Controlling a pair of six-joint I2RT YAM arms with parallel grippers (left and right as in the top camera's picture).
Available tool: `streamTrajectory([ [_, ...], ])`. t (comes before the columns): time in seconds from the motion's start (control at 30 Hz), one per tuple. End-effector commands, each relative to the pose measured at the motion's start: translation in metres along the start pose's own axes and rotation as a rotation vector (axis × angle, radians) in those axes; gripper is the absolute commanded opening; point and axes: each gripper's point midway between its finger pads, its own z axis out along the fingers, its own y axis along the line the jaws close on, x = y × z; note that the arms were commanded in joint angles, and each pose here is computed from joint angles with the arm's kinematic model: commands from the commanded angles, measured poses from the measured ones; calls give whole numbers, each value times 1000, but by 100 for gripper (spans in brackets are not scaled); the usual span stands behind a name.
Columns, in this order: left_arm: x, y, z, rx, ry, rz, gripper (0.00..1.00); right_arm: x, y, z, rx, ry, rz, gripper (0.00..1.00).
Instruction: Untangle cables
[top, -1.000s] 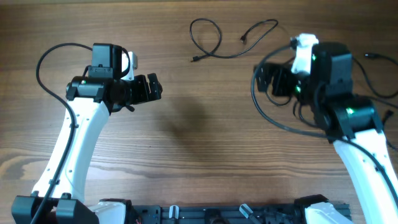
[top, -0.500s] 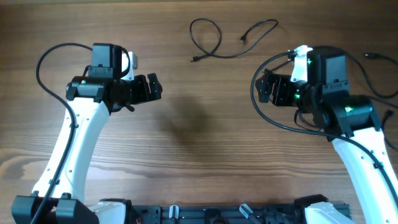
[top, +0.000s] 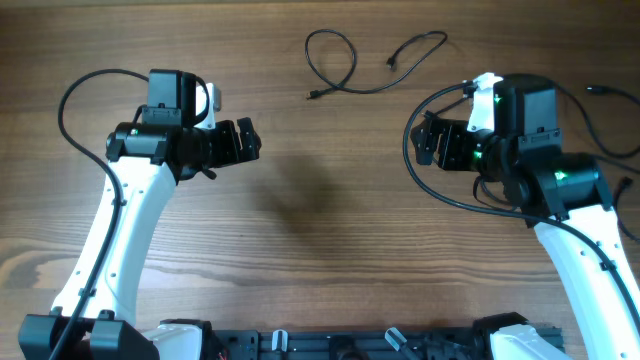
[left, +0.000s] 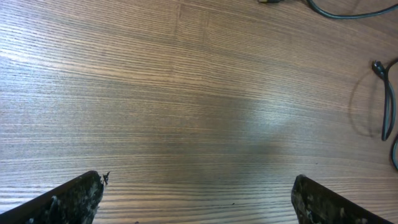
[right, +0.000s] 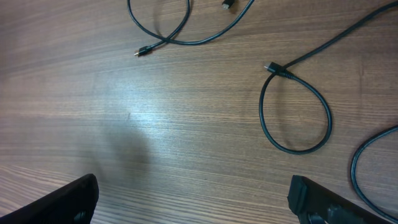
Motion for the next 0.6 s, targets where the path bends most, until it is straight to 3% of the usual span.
streamTrajectory([
  [0.0, 1, -3, 2, 11, 9, 8, 100, 0, -3, 2, 20, 0, -21, 100],
  [0.37, -5, 7, -2, -52, -33, 13, 100, 0, -3, 3, 21, 2, -20, 100],
  [0.57, -69, -28, -34, 63, -375, 162, 100, 0, -3, 3, 21, 2, -20, 100],
])
